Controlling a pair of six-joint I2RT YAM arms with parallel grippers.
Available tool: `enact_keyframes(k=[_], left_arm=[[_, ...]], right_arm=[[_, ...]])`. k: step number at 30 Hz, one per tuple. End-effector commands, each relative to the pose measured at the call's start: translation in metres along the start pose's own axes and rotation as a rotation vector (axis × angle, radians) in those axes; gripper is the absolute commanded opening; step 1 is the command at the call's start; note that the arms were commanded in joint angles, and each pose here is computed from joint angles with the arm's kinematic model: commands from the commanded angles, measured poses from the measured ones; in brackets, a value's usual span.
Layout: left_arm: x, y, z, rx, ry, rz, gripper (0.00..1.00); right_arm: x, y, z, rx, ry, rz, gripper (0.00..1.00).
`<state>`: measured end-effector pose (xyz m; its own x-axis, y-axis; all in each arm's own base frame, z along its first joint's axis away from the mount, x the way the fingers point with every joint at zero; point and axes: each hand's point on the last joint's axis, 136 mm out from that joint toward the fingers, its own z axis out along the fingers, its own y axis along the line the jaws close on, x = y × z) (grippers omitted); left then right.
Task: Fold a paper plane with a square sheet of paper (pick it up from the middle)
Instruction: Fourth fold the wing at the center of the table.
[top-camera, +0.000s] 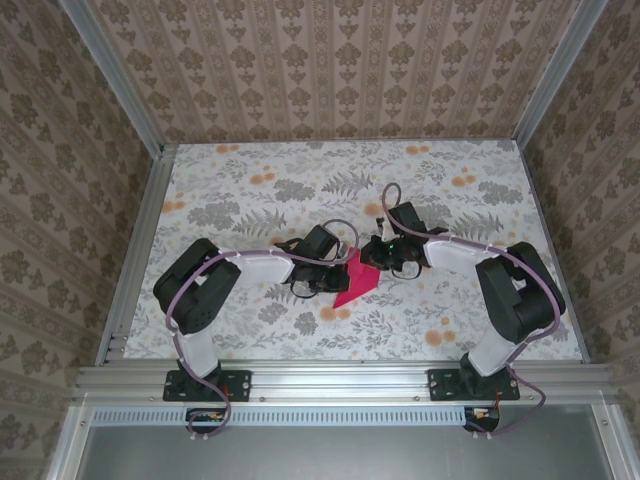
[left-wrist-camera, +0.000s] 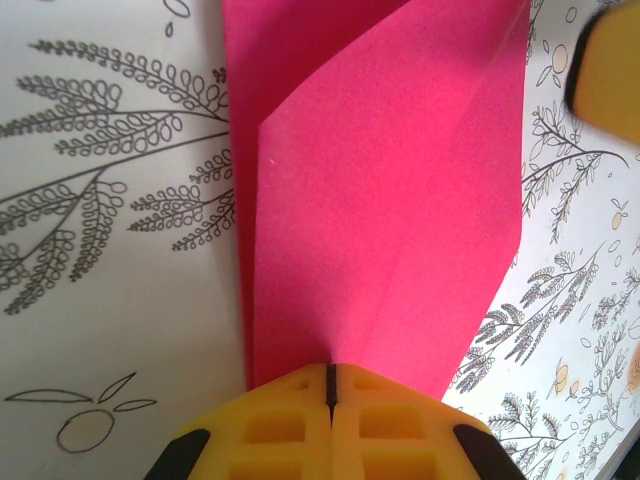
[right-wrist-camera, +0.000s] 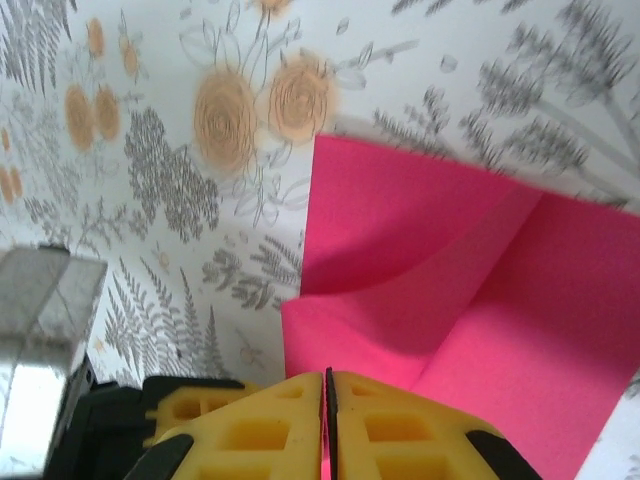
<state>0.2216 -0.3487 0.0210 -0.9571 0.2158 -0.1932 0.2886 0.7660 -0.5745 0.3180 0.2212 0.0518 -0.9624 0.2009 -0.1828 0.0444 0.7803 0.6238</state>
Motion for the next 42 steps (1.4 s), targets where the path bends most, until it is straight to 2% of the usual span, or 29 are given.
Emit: enact_keyframes(k=[1, 8, 16, 27, 42], left_arm=[[0.018, 0.024, 0.006, -0.089, 0.057, -0.035, 0.02], [0.019, 0.024, 0.006, -0.093, 0.064, -0.037, 0.02], [0.027, 0.029, 0.005, -0.109, 0.086, -0.036, 0.02], [0.039, 0.038, 0.008, -0.129, 0.125, -0.046, 0.01], [0.039, 0.035, 0.007, -0.123, 0.126, -0.038, 0.0]], right_arm=[[0.021, -0.002, 0.008, -0.003, 0.053, 0.007, 0.11], [0.031, -0.006, 0.029, 0.013, 0.106, 0.014, 0.11], [0.019, -0.021, 0.038, 0.065, 0.091, 0.021, 0.1], [-0.014, -0.04, 0.027, 0.093, 0.024, 0.05, 0.1], [-0.051, -0.057, 0.015, 0.143, -0.034, 0.061, 0.1]])
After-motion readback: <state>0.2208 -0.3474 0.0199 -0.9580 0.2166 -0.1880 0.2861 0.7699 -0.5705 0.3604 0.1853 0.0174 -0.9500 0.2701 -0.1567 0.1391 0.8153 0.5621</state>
